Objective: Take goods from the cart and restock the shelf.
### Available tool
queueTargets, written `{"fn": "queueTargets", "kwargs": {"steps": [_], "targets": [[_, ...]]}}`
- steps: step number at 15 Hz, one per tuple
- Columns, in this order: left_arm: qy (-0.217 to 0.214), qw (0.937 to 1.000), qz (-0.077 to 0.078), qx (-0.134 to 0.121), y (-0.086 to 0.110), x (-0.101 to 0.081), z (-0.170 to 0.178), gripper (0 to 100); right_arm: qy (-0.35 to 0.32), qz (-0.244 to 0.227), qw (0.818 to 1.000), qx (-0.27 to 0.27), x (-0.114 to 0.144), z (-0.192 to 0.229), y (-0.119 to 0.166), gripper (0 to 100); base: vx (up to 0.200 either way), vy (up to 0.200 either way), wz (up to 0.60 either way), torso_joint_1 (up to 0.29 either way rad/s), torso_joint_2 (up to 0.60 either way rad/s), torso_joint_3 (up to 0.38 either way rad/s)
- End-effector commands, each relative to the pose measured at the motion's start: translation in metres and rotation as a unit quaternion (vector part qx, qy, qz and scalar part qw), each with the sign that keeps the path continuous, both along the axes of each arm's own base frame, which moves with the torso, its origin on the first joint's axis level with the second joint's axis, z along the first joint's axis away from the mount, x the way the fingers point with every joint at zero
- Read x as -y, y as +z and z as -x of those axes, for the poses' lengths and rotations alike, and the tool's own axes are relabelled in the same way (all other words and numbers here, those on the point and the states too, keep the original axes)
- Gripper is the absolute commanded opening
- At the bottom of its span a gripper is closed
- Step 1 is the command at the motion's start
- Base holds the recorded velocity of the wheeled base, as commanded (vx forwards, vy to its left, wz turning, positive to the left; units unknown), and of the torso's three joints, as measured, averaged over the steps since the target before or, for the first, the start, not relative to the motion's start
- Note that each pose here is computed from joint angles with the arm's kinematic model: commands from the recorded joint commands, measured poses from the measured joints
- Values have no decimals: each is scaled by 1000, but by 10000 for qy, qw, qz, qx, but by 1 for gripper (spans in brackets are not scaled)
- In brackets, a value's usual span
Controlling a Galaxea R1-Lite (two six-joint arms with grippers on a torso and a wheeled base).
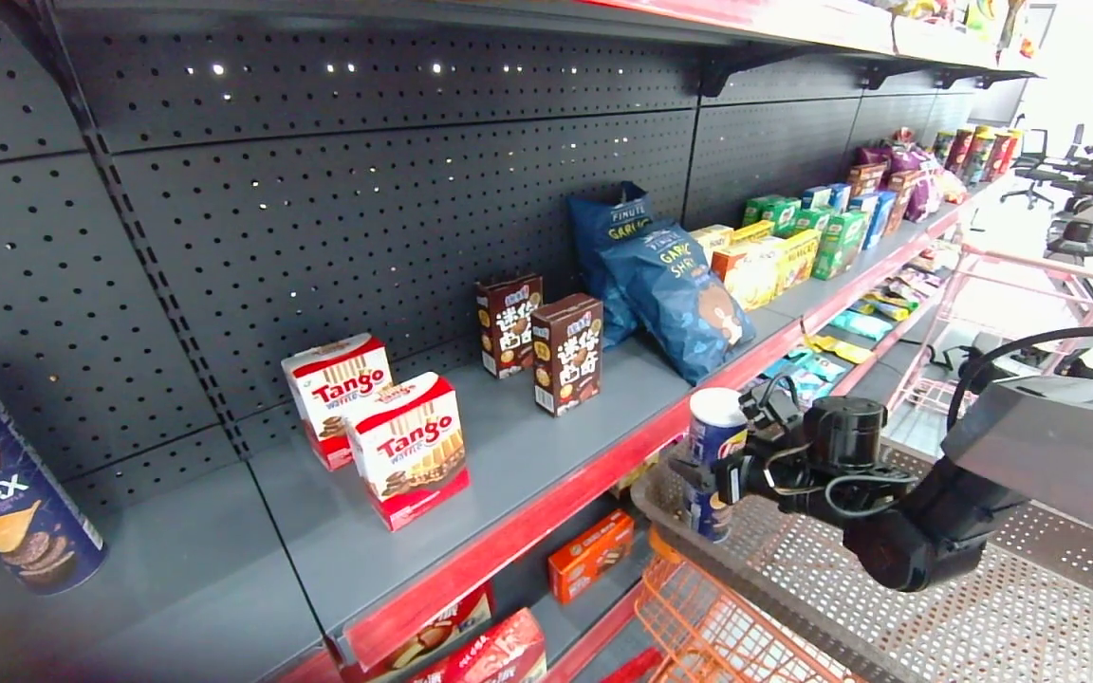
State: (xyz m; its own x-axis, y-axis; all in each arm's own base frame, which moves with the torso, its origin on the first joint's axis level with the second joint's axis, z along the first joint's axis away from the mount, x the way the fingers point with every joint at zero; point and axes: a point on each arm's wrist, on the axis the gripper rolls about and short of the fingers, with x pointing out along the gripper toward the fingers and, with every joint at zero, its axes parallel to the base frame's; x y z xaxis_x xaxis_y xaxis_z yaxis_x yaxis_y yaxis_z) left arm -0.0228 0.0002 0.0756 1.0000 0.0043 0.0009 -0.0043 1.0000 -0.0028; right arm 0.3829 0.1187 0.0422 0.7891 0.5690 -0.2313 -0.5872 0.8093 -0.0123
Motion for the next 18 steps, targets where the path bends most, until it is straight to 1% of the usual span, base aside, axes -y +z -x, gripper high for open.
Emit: {"fn": "queueTargets", "kwargs": {"steps": [1,6,12,13,14,18], "targets": [[2,10000,2,3,0,0,0,100,16,39,9999,-131,-2,-1,-14,100,0,0,0,0,0,0],[2,10000,2,3,0,0,0,100,-13,55,9998,-171,1,-4,-22,100,0,0,0,0,0,0],[2,10000,2,3,0,0,0,100,36,7,10000,-84,-2,-15,-26,100,0,0,0,0,0,0],[2,10000,2,3,0,0,0,100,157,-23,9998,-74,-2,-16,-27,0,0,0,0,0,0,0],[2,10000,2,3,0,0,0,100,239,-55,9997,-35,-3,-17,-27,0,0,0,0,0,0,0],[2,10000,2,3,0,0,0,100,230,-78,9997,27,-2,-18,-21,0,0,0,0,0,0,0]]}}
